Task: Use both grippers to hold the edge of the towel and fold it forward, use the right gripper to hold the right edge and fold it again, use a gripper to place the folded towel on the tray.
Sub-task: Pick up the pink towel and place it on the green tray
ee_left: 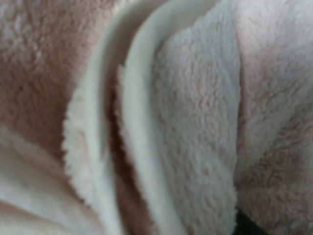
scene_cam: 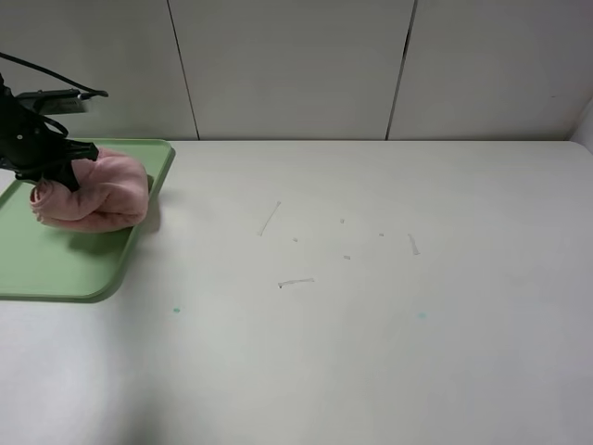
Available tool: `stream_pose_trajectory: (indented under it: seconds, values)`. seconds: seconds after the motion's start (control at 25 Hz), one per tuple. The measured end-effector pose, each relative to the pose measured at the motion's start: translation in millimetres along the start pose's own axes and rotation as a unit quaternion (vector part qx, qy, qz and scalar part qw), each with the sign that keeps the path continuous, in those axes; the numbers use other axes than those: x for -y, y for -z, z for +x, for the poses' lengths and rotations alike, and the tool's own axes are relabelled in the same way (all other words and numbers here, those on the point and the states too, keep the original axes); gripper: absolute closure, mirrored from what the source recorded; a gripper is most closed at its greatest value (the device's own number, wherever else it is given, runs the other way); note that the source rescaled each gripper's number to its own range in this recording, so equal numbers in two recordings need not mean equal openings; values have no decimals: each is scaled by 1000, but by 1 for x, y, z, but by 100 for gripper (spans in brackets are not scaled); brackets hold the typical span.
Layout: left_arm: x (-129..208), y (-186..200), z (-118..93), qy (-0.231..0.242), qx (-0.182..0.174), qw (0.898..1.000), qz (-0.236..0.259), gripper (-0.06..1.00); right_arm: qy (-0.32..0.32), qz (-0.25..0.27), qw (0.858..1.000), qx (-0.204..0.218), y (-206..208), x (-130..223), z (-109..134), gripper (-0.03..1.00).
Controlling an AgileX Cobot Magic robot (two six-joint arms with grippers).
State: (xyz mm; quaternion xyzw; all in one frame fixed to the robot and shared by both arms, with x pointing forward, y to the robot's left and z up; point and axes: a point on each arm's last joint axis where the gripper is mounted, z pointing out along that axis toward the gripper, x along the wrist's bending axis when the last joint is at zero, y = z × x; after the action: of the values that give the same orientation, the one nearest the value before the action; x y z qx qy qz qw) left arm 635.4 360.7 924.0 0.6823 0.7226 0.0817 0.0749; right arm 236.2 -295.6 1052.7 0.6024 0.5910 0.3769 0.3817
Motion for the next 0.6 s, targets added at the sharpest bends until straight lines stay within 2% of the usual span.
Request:
stream_pose_trajectory:
  seconds: [0.32,0.6]
  values:
    - [1,0,6,-20,-21,1000,5,81,0,0,1000,0,0,0,0,-3]
    - [3,0,15,-6,-24,1000,10,81,0,0,1000,0,0,0,0,-3]
